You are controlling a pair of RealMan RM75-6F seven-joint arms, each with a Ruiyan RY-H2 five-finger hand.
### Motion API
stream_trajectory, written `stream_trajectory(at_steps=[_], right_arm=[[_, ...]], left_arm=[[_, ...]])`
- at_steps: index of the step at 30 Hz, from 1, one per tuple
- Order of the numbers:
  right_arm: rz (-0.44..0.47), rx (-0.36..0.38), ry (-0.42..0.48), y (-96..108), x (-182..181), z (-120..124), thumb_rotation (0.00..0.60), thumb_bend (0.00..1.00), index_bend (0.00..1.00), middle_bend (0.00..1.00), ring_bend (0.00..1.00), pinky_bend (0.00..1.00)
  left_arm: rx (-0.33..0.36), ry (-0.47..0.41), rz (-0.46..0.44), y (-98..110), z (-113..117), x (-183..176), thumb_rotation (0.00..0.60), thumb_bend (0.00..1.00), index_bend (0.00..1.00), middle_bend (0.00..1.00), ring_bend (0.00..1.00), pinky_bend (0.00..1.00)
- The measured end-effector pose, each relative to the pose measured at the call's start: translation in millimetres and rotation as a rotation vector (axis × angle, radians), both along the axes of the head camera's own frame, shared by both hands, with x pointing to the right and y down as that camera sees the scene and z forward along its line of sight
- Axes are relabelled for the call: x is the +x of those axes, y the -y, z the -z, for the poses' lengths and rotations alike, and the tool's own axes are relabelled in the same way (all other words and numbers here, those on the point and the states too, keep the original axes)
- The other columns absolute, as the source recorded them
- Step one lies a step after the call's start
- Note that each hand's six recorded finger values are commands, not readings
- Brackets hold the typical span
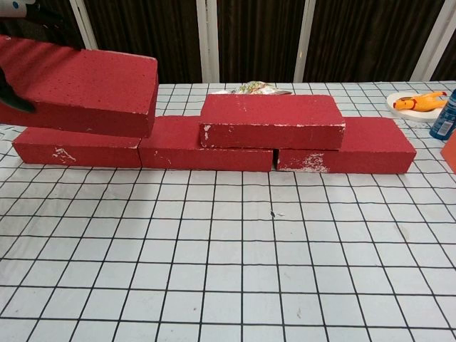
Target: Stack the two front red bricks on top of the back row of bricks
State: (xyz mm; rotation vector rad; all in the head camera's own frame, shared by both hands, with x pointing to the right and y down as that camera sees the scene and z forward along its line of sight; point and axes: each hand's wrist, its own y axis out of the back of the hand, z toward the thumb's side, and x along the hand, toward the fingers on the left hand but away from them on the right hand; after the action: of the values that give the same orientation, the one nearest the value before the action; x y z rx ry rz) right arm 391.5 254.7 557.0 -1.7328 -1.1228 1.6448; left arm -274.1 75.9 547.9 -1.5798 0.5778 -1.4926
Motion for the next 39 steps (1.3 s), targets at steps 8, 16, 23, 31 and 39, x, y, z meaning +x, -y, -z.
stream_trajectory(at_steps=[8, 16, 23, 31, 39], right_arm=[[-0.01, -0.002, -0.024, 1, 0, -3, 0.6, 0.18, 0.02, 0.0, 0.0, 0.0], [-0.039, 0.001, -0.06, 4, 4, -6, 0.6, 0.18, 0.02, 0.0, 0.0, 0.0], [-0.059, -0.009, -0.091, 5, 7, -11, 0.6, 0.18, 0.02, 0.0, 0.0, 0.0], [-0.077, -0.018, -0.127, 7, 10, -17, 0.6, 0.18, 0.02, 0.0, 0.0, 0.0], [-0.093, -0.026, -0.161, 8, 12, -22, 0.6, 0.18, 0.02, 0.0, 0.0, 0.0]], left_arm=[[-0.058, -0.06, 0.007, 36, -17, -8, 0.6, 0.0, 0.26, 0.23, 0.0, 0.03], [-0.08, -0.108, 0.005, 65, -27, -13, 0.6, 0.0, 0.25, 0.23, 0.0, 0.03], [-0.133, -0.112, -0.016, 73, -37, -12, 0.6, 0.0, 0.25, 0.23, 0.0, 0.03], [-0.162, -0.114, -0.015, 89, -51, -11, 0.6, 0.0, 0.25, 0.23, 0.0, 0.03], [-0.182, -0.117, -0.011, 100, -69, -12, 0.6, 0.0, 0.25, 0.23, 0.0, 0.03]])
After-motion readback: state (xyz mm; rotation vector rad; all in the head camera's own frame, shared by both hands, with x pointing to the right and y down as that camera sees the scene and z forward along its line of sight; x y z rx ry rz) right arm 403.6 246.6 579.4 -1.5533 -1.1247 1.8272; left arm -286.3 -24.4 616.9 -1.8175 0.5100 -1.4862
